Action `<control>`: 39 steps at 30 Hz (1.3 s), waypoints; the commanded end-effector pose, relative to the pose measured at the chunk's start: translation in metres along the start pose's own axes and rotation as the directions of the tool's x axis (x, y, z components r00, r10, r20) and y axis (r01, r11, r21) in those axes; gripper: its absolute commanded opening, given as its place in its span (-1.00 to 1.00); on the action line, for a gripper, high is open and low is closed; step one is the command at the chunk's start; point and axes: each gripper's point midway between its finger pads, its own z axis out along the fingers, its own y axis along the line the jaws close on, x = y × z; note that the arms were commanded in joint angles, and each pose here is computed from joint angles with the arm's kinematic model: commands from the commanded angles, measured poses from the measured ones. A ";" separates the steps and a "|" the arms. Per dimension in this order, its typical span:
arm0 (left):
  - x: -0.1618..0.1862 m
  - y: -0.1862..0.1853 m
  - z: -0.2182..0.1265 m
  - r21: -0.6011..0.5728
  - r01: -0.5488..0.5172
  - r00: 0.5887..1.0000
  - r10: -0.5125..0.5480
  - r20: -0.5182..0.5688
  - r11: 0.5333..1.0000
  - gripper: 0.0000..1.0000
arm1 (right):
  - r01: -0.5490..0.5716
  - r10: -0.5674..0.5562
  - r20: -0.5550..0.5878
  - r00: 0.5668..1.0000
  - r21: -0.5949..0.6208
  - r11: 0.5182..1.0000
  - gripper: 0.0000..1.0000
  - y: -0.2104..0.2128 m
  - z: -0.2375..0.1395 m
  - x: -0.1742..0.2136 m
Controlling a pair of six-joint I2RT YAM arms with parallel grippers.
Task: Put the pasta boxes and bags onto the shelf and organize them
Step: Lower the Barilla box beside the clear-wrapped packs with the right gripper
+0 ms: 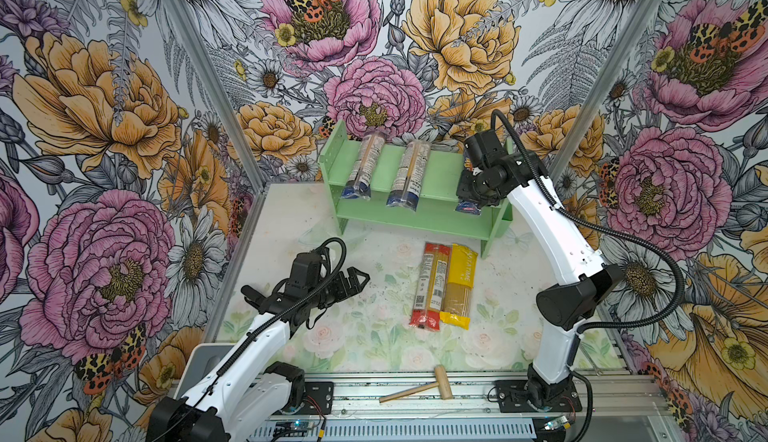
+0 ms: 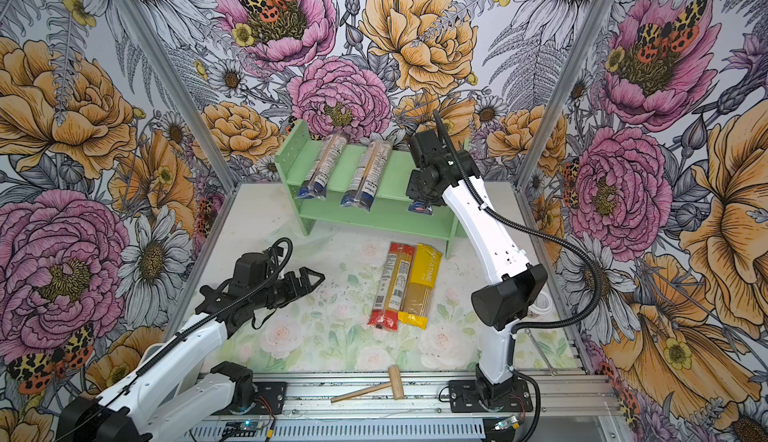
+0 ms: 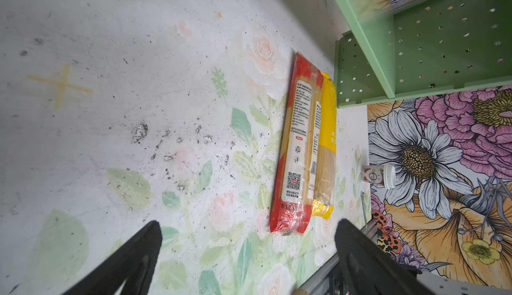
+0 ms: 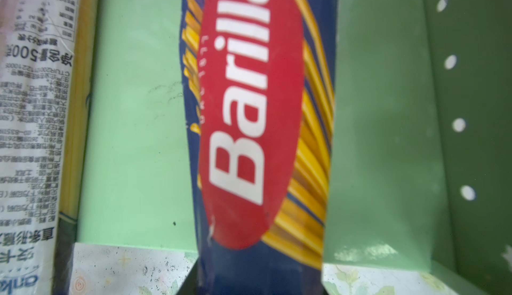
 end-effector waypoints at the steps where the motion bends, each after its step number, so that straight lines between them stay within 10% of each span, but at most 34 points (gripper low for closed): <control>1: -0.003 0.001 -0.001 0.004 0.002 1.000 -0.002 0.010 1.000 0.98 | -0.002 0.004 0.081 0.997 -0.027 1.000 -0.27 -0.001 -0.021 -0.015; 39: 0.000 0.004 -0.002 -0.001 0.003 1.000 -0.003 0.010 1.000 0.98 | 0.024 -0.024 0.038 0.999 -0.011 1.000 -0.04 -0.003 -0.009 -0.004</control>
